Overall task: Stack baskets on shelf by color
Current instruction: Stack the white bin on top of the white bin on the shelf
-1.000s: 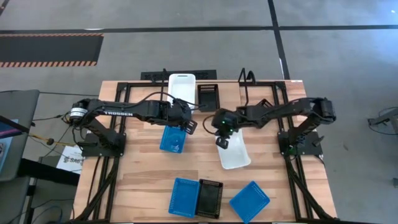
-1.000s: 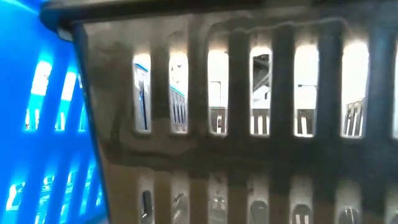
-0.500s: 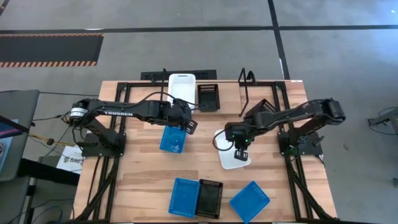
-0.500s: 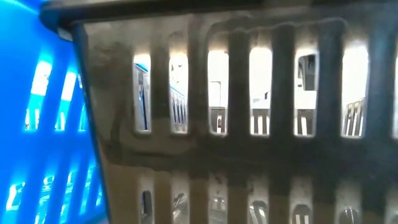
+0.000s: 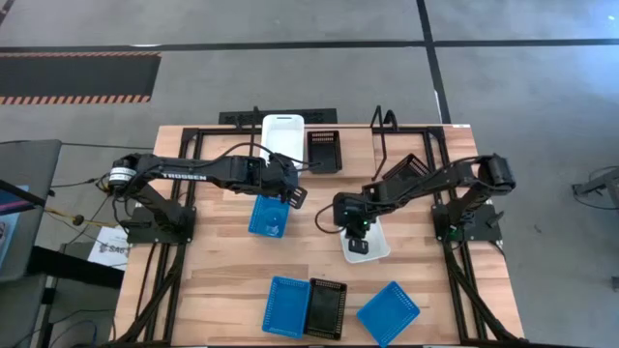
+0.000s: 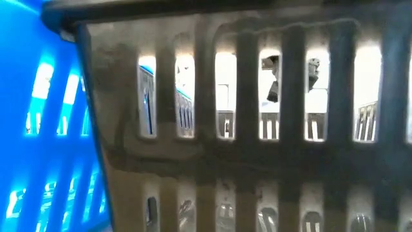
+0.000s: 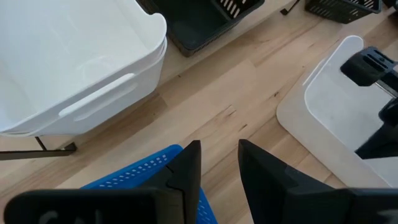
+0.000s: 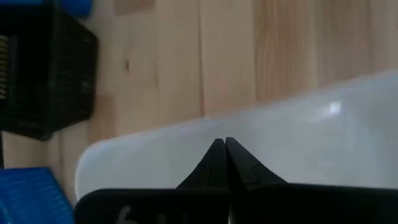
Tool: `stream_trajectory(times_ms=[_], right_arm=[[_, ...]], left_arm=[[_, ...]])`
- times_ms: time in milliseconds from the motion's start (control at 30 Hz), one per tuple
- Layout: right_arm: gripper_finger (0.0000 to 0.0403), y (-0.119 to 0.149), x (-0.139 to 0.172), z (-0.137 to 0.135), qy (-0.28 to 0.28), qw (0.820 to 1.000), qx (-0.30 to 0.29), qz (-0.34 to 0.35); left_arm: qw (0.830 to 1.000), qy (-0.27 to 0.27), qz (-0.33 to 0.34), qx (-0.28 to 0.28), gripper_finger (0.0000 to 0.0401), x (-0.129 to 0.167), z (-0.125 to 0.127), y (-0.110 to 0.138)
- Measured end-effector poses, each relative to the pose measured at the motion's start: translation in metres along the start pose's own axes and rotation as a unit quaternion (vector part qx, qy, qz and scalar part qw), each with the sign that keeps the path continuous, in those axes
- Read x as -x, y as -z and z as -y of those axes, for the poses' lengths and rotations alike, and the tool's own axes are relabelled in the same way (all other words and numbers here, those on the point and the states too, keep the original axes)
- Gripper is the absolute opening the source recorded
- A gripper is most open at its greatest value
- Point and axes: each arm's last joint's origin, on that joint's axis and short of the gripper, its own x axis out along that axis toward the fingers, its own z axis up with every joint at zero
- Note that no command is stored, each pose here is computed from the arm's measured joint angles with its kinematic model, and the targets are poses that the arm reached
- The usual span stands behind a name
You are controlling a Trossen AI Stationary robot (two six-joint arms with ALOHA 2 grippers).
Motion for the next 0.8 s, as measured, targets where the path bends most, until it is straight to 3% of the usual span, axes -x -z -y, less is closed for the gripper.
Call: stream_trajectory(times_ms=[400, 633, 800], right_arm=[[0.0000, -0.043, 0.028, 0.031, 0.004, 0.992, -0.003, 0.125], [0.0000, -0.047, 0.043, 0.023, 0.004, 0.993, 0.005, 0.121], [0.0000, -0.037, 0.065, 0.015, 0.012, 0.994, 0.009, 0.105]], left_arm=[[1.000, 0.003, -0.005, 0.002, 0.0093, 0.000, 0.000, 0.000], [1.000, 0.010, -0.010, 0.012, 0.0093, 0.001, 0.002, 0.003], [0.998, 0.015, -0.012, 0.056, 0.0093, 0.003, 0.006, 0.007]])
